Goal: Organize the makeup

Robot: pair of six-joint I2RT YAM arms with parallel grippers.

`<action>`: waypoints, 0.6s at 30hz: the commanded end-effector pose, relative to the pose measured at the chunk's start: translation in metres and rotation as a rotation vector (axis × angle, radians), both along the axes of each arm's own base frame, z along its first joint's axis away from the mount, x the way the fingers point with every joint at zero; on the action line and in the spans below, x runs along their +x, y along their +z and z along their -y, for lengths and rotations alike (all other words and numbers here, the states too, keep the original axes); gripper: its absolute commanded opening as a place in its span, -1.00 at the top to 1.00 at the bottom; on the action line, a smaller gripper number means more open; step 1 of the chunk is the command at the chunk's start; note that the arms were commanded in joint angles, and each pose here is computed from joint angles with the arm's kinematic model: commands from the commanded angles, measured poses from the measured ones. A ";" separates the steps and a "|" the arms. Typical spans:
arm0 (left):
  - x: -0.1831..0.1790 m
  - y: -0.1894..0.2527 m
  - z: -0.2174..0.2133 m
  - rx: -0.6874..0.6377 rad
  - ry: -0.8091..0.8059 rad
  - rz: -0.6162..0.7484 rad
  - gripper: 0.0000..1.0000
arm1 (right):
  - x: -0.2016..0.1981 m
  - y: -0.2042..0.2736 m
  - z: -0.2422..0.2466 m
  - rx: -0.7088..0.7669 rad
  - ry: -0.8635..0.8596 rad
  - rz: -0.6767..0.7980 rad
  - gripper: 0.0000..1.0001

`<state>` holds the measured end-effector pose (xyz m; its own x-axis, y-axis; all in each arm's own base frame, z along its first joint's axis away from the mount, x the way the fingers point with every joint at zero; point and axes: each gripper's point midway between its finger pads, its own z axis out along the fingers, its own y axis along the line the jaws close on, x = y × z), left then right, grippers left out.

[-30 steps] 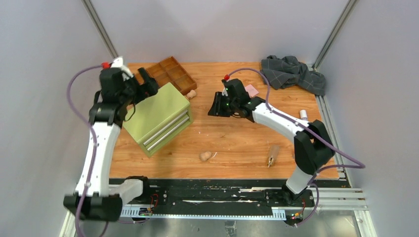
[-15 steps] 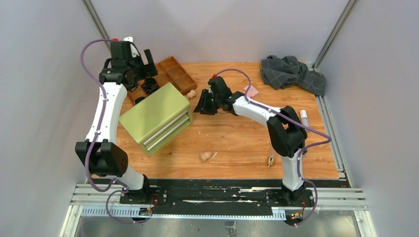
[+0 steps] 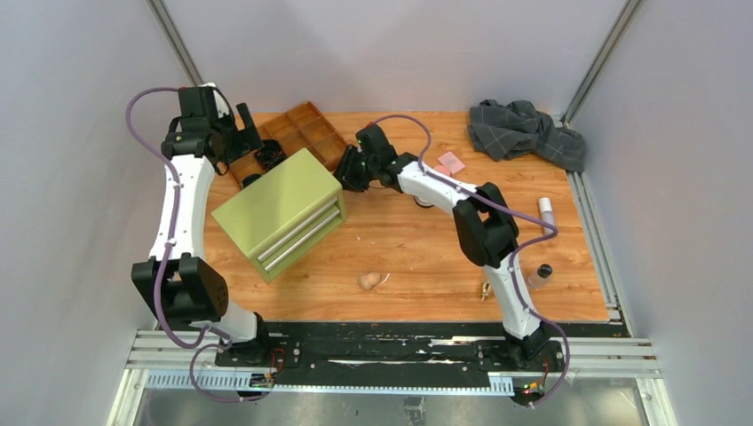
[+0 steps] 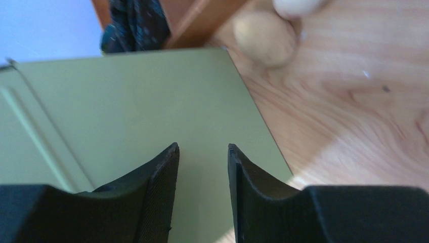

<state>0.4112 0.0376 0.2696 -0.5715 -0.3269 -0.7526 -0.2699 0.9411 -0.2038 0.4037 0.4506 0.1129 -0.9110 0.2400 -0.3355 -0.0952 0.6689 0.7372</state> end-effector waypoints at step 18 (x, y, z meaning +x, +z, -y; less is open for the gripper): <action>-0.023 -0.048 0.014 -0.074 -0.080 -0.097 -0.96 | -0.083 0.021 0.069 0.038 0.133 0.066 0.17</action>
